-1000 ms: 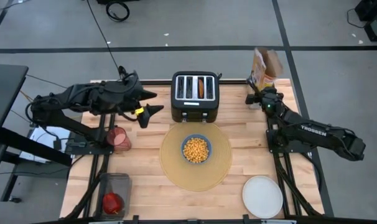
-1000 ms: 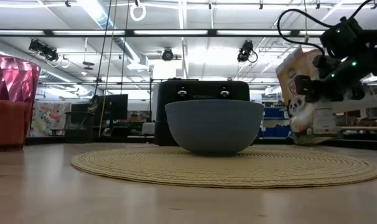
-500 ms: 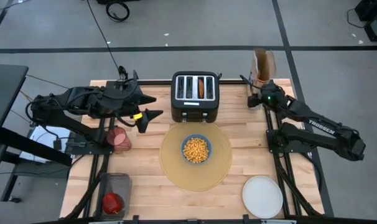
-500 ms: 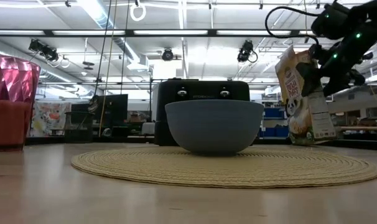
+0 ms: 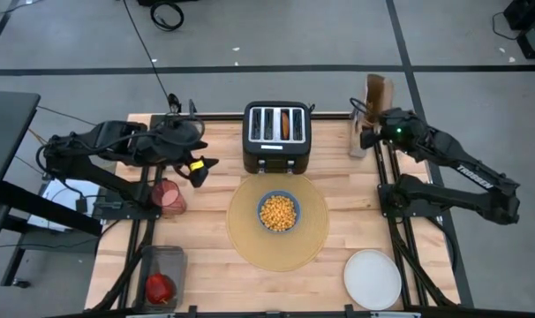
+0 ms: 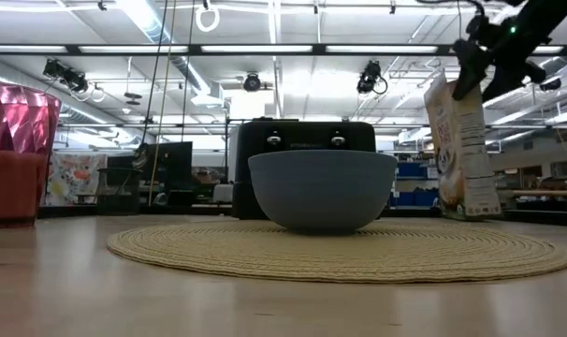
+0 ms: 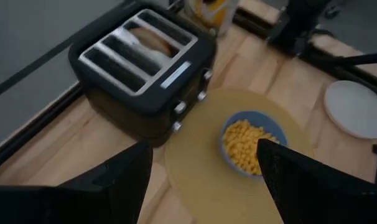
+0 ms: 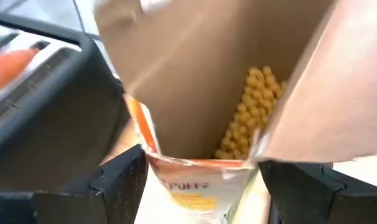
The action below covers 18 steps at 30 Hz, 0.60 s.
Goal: Arrange a breakfast setting
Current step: Pour the cereal into the bowl
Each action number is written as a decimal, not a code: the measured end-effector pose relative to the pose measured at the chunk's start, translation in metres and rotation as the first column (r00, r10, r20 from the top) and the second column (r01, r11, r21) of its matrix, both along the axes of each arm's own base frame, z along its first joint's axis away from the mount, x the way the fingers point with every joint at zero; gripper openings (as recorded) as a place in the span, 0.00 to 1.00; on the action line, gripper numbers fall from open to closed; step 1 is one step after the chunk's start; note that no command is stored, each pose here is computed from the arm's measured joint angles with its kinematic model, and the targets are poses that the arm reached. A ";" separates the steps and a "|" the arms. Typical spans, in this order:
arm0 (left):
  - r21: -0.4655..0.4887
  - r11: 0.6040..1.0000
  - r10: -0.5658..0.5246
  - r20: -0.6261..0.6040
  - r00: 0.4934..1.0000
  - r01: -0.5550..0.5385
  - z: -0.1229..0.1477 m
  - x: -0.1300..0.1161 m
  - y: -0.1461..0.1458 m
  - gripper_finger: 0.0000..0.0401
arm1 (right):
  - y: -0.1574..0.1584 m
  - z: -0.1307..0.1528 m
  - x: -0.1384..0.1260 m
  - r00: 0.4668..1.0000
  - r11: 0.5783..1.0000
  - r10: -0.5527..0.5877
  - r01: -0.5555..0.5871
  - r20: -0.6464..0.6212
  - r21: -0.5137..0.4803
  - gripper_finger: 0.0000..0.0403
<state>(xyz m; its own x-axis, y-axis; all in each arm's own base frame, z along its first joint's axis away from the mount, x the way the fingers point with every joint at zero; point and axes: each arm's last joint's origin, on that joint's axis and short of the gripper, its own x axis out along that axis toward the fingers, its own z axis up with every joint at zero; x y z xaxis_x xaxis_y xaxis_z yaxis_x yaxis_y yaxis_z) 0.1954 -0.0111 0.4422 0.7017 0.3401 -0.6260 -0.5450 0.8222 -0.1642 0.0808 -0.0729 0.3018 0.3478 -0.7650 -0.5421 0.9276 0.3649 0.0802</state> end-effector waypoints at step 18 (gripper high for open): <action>-0.033 0.976 0.210 -0.132 0.969 -0.216 -0.015 0.008 0.053 0.73 | 0.010 0.038 -0.004 0.992 0.991 0.106 -0.100 0.067 -0.087 0.75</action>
<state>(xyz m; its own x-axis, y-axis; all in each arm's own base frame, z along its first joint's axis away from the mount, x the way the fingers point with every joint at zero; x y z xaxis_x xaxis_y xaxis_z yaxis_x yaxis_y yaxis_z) 0.2036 0.0423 0.4276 0.5298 0.4410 -0.7244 -0.7257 0.6778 -0.1181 0.0773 -0.0624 0.3395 0.4622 -0.7648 -0.4488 0.8779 0.4662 0.1095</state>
